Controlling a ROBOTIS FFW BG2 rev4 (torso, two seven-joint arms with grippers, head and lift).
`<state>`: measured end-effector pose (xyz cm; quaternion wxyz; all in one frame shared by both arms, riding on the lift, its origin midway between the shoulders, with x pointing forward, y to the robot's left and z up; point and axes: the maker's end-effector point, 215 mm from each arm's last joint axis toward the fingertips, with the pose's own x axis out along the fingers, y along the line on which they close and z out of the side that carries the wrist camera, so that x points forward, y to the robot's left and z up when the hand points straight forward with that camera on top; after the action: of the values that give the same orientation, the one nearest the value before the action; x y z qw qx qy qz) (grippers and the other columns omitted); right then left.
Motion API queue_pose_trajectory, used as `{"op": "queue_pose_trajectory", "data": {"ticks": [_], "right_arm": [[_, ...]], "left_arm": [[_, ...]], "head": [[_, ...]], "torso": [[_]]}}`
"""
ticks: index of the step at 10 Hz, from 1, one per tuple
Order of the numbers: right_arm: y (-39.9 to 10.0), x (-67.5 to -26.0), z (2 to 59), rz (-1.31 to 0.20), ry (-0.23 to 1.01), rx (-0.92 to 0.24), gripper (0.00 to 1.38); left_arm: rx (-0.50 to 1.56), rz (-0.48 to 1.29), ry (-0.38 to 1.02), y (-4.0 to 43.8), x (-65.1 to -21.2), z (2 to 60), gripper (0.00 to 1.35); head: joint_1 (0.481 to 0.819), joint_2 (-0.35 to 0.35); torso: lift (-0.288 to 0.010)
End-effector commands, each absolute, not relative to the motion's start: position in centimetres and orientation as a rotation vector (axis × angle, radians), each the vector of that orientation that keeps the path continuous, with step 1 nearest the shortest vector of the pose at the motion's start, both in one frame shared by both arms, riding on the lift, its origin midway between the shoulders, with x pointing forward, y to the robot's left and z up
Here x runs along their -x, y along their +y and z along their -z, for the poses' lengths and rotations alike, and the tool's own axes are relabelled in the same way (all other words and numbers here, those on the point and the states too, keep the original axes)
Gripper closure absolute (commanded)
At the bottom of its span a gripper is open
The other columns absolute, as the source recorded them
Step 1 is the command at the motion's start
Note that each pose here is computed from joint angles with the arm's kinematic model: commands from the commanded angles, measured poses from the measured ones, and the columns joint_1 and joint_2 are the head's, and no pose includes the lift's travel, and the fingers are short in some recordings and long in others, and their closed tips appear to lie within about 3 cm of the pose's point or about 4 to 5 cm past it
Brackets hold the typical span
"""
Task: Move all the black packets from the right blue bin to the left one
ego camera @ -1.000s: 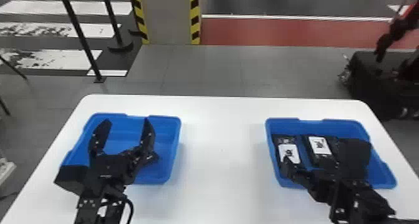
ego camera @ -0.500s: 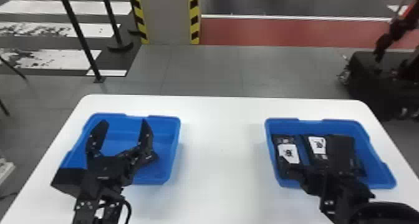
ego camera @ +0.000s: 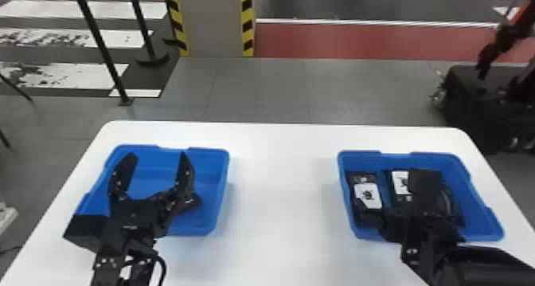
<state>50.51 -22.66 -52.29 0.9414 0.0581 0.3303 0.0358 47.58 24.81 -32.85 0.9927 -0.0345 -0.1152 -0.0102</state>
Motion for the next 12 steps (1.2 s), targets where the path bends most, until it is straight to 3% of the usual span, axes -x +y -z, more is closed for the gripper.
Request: {"op": "queue_pose_trajectory", "data": {"ticks": [1,3,6,12], "right_arm": [[-22.3,-50.6,52.5,-0.075,0.677,-0.124,0.16],[-21.8,-50.7,53.7,-0.095,0.713,-0.134,0.37],[-21.0,-51.3,52.1,-0.126,0.664,-0.147,1.13],[-20.3,-47.9,45.2,-0.129,0.447,-0.18,1.14]], "left_arm": [[0.069,0.019,-0.227,24.9,-47.5,33.0,0.14],[0.061,0.024,-0.234,24.8,-47.6,32.7,0.14],[0.063,0.025,-0.227,24.8,-47.5,33.0,0.14],[0.07,0.02,-0.249,24.8,-47.5,32.3,0.14]], "head": [[0.695,0.024],[0.695,0.029],[0.695,0.037],[0.695,0.051]], "torso": [[-0.11],[-0.11],[-0.11],[-0.11]]}}
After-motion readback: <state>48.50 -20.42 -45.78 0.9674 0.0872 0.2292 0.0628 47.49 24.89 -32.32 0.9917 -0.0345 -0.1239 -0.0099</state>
